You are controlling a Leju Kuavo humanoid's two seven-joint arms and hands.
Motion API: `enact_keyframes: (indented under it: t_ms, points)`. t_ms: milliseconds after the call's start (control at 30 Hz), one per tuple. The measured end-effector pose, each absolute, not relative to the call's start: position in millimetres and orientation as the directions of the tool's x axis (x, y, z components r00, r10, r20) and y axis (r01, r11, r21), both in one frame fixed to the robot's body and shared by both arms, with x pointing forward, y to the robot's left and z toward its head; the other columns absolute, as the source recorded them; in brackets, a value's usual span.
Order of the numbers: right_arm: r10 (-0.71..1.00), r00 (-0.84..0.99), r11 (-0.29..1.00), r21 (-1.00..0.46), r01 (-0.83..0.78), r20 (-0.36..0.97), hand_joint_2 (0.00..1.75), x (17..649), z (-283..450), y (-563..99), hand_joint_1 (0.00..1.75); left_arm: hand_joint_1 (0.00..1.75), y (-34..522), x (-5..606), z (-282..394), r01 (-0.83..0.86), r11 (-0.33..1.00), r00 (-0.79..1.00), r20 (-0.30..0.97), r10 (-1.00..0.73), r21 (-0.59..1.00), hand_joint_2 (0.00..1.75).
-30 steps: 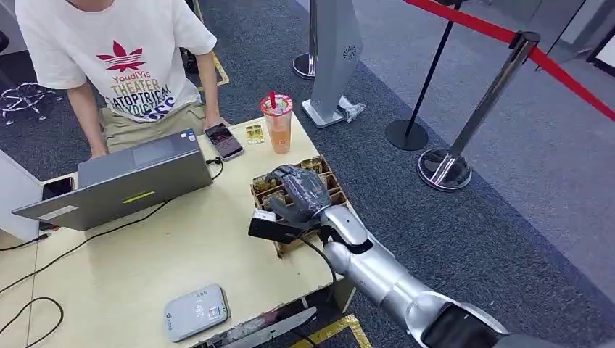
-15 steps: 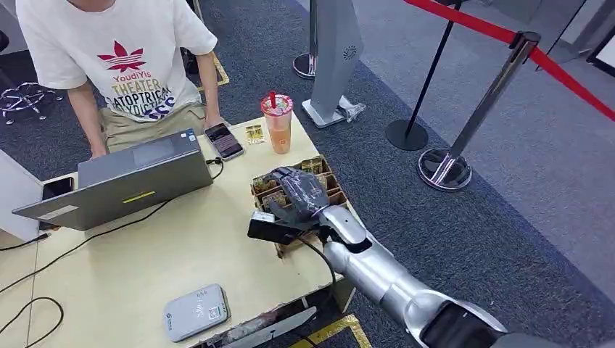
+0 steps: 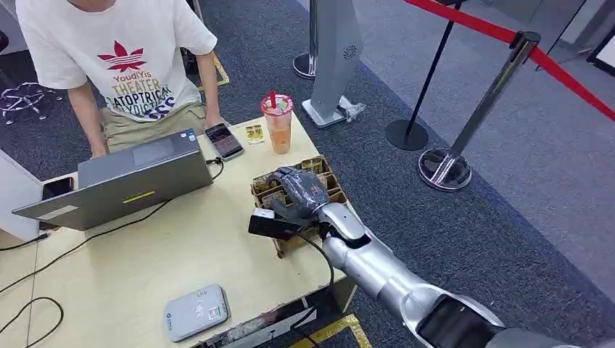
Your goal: Pass the card to the sensor for recognition and then transmit it.
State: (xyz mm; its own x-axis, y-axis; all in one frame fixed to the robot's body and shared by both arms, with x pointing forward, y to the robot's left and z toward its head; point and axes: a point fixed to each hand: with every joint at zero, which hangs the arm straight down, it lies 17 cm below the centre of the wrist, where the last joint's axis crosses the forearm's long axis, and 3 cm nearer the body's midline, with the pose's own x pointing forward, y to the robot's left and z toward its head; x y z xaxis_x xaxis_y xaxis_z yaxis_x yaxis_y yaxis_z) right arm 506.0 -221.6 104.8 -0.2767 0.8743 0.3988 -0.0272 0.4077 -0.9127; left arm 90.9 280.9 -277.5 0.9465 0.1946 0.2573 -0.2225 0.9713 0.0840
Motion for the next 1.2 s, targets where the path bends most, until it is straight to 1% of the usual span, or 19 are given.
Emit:
enact_keyframes:
  t_ms: [133,200,267,333,400,600,700,733,767,1000,1100,1200]
  points:
    - [0.877,-0.271,0.404,-0.914,-0.033,0.397,1.75,507.9,102.4,-223.3,0.89,0.00,281.8,90.8,-277.6,-0.226,0.970,0.946,0.257,0.197,0.087,0.00]
    - [0.878,-0.267,0.402,-0.915,-0.038,0.397,1.75,508.5,100.2,-224.3,0.84,0.00,282.0,90.8,-277.6,-0.228,0.970,0.946,0.258,0.199,0.087,0.00]
    - [0.879,-0.265,0.400,-0.915,-0.042,0.397,1.75,508.9,98.2,-225.2,0.86,0.00,282.0,90.8,-277.6,-0.229,0.970,0.945,0.258,0.200,0.087,0.00]
    - [0.880,-0.262,0.399,-0.916,-0.045,0.396,1.75,509.0,96.3,-225.8,0.82,0.00,282.0,90.8,-277.6,-0.230,0.969,0.945,0.258,0.202,0.087,0.00]
    - [0.880,-0.261,0.397,-0.916,-0.050,0.396,1.75,508.6,94.0,-226.2,0.86,0.00,282.1,90.8,-277.6,-0.231,0.969,0.945,0.258,0.202,0.087,0.00]
    - [0.881,-0.262,0.391,-0.918,-0.064,0.394,1.75,509.1,87.6,-227.4,0.87,0.00,282.4,90.8,-277.6,-0.233,0.968,0.944,0.258,0.204,0.088,0.00]
    - [0.882,-0.261,0.389,-0.919,-0.070,0.393,1.75,509.2,85.0,-227.8,0.93,0.00,282.5,90.8,-277.6,-0.234,0.968,0.944,0.258,0.205,0.088,0.00]
    - [0.882,-0.261,0.388,-0.919,-0.071,0.392,1.75,509.5,84.8,-227.9,0.89,0.00,282.5,90.8,-277.6,-0.234,0.968,0.944,0.258,0.205,0.088,0.00]
    - [0.883,-0.259,0.387,-0.919,-0.073,0.392,1.75,509.6,83.8,-228.0,0.89,0.00,282.5,90.8,-277.6,-0.234,0.968,0.944,0.258,0.205,0.088,0.00]
    - [0.883,-0.261,0.384,-0.920,-0.078,0.391,1.75,509.3,82.2,-226.6,1.08,0.00,282.8,90.8,-277.6,-0.234,0.968,0.944,0.258,0.205,0.089,0.00]
    - [0.879,-0.261,0.392,-0.916,-0.078,0.399,1.75,510.1,83.5,-226.3,1.29,0.00,282.9,90.8,-277.6,-0.234,0.968,0.944,0.258,0.205,0.089,0.00]
    - [0.879,-0.263,0.393,-0.916,-0.076,0.399,1.75,511.4,85.6,-225.8,1.41,0.00,283.1,90.9,-277.6,-0.234,0.968,0.944,0.259,0.205,0.089,0.00]
